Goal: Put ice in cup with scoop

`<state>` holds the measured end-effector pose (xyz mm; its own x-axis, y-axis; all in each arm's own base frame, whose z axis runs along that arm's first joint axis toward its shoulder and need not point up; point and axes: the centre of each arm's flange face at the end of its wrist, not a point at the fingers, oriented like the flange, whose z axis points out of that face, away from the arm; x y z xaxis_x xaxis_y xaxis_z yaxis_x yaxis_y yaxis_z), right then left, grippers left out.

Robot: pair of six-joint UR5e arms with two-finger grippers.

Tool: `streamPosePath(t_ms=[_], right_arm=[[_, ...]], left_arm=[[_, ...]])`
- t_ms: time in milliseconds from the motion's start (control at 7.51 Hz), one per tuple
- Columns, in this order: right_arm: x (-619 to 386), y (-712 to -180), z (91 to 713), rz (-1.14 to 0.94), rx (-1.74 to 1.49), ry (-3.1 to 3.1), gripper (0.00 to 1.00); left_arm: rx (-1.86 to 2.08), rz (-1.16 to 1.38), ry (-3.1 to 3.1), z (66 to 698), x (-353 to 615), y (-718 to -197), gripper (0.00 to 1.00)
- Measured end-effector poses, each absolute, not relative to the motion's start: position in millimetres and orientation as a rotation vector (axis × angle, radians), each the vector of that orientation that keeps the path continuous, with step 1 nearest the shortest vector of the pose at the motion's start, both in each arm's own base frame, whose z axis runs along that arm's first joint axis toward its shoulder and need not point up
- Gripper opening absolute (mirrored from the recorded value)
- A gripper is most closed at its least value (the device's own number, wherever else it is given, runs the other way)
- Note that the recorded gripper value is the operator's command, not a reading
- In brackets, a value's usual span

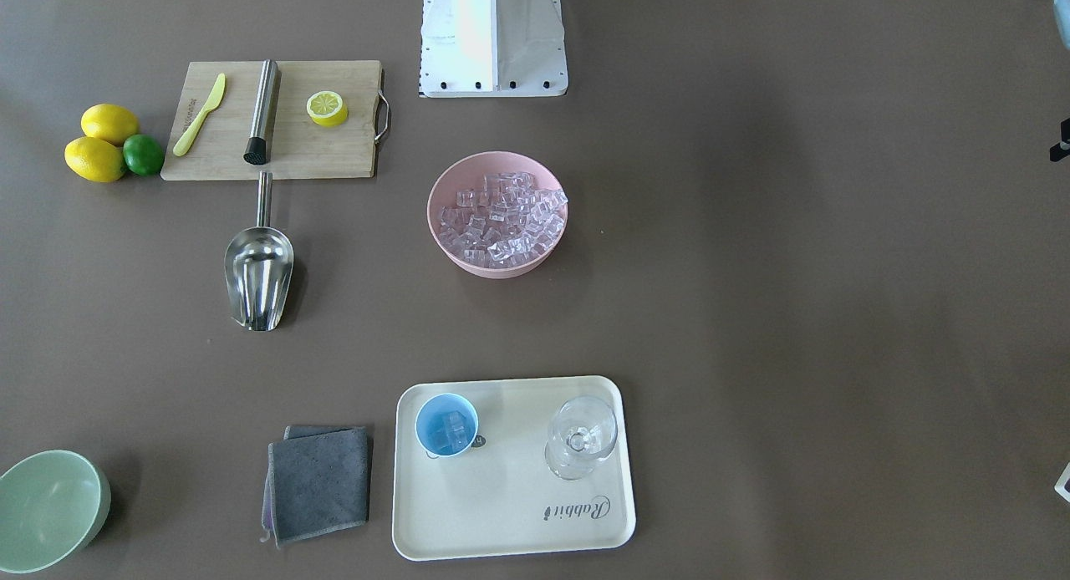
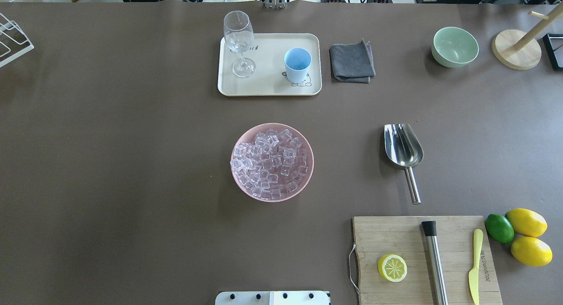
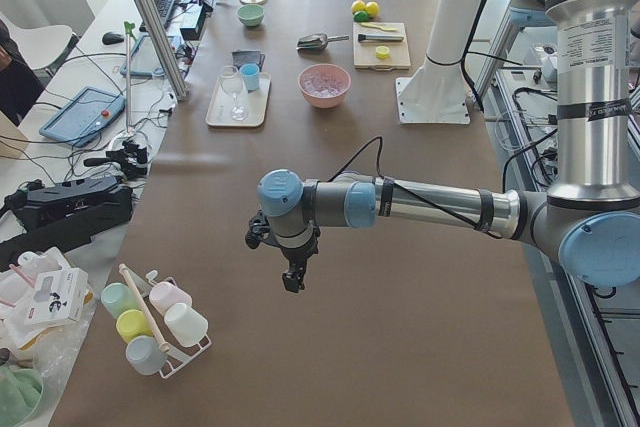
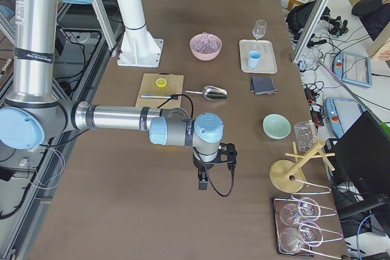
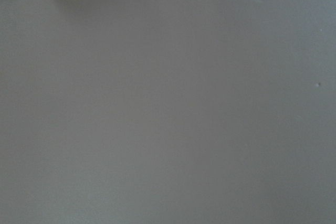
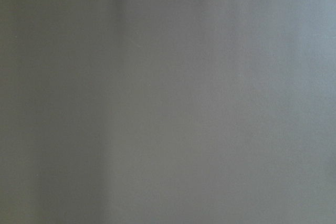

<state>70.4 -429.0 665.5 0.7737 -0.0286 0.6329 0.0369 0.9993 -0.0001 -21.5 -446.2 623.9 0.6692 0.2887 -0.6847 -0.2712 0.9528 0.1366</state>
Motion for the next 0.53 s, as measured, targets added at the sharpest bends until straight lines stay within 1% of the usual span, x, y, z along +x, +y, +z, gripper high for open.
streamPosePath(t_ms=[532], right_arm=[[67.3,-428.1,671.5,-0.024,-0.044,-0.715,1.0]], left_arm=[[0.006,0.308,0.776,631.9,-22.4,-438.2,0.98]])
